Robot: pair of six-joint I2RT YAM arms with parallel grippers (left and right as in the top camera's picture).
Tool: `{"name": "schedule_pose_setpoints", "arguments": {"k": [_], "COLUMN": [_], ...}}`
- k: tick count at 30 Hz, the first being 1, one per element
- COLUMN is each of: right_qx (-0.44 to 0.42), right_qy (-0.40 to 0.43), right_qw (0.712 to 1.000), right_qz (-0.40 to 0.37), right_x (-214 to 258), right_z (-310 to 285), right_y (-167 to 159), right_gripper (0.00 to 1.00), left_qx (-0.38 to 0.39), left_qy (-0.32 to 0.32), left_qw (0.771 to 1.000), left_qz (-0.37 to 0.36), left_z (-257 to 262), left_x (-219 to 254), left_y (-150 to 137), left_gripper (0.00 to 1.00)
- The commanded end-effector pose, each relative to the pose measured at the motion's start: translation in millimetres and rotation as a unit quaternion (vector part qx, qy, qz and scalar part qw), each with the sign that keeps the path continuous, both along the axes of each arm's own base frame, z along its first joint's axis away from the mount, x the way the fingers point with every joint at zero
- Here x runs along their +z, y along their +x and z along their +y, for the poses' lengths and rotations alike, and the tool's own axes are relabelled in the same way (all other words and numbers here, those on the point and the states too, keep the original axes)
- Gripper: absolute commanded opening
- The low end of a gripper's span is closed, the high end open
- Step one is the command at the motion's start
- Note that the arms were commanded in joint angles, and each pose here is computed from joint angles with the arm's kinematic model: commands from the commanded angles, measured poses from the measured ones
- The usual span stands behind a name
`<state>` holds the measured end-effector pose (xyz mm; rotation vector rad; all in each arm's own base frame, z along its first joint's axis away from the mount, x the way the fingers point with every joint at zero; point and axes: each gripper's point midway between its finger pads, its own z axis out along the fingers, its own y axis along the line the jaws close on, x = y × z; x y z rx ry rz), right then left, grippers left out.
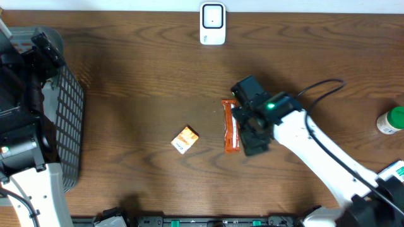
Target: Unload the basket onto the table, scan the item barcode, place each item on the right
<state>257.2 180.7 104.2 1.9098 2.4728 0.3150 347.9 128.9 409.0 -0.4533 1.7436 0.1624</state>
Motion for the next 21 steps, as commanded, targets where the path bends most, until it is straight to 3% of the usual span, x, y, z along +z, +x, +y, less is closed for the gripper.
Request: {"name": "schedule_pose_setpoints", "arguments": {"k": [1,5,10,14,18,19,21], "right_qx": [-0.063,-0.051,0.112,0.264,0.375,0.386,0.394], "right_qy": [0.052,0.032,-0.059,-0.112,-0.098,-0.087,-0.069], "right_qw": [0.996,0.998,0.991,0.954,0.914,0.911,0.908], "right_qz": [0.023,0.025,-0.030,-0.089,-0.117,-0.118,-0.121], "right_x": [-30.0,-56.1,-72.1,-68.1,-68.4,-68.8,-68.2], "right_z": [23.8,24.2,4.3,-1.4,15.1,19.6,27.0], "right_y": [8.8,13.7,30.3,51.3,57.1,55.5,53.4], "right_gripper": [0.83,0.88,0.85,0.84,0.82,0.81,0.64], "left_qx": [-0.005,-0.005,-0.005,-0.005,-0.005,-0.005,-0.005], "left_qy": [-0.004,-0.005,-0.009,-0.013,-0.019,-0.020,-0.022], "left_qw": [1.000,1.000,1.000,1.000,0.999,0.999,0.999], "left_qz": [-0.004,-0.002,0.009,0.022,0.036,0.039,0.045], "left_z": [-2.7,-2.1,0.2,2.7,5.5,6.0,7.2], "left_x": [2.3,0.3,-8.3,-17.9,-29.3,-31.6,-36.5], "left_y": [0.6,2.3,8.8,15.9,23.9,25.3,28.4], "left_gripper": [0.91,0.91,0.91,0.91,0.91,0.91,0.91]}}
